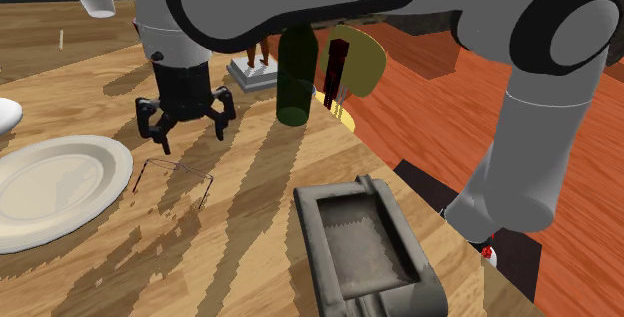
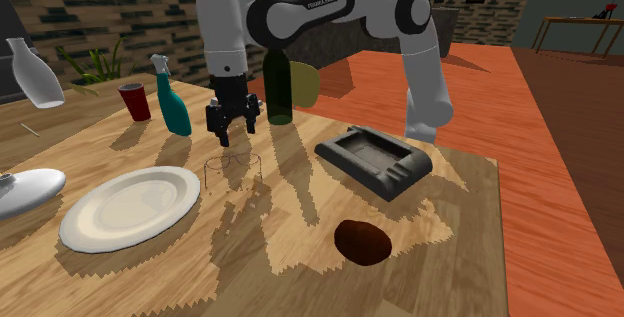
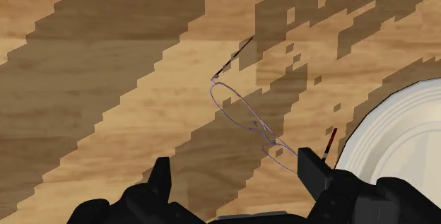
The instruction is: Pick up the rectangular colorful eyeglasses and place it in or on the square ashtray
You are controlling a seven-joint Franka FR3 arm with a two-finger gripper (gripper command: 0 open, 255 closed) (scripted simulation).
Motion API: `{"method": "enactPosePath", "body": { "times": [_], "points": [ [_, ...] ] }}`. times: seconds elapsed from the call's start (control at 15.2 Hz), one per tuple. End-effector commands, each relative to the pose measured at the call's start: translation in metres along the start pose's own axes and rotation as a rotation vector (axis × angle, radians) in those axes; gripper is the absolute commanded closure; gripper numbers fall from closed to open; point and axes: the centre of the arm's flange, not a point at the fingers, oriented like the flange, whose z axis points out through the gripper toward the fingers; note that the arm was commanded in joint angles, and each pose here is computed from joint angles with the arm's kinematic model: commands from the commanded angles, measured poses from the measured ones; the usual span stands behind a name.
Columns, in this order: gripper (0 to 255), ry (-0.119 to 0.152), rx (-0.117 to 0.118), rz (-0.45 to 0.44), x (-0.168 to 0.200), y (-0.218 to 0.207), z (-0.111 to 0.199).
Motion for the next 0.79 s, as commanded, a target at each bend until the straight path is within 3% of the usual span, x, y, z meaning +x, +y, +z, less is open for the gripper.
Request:
{"method": "enactPosePath", "body": {
  "times": [0.0,0.46,0.73],
  "points": [
    [0,-0.005,0.008,0.011,0.005,-0.021,0.005],
    [0,-0.005,0.008,0.011,0.005,-0.022,0.042],
    [0,-0.005,0.008,0.011,0.005,-0.022,0.045]
  ]
}}
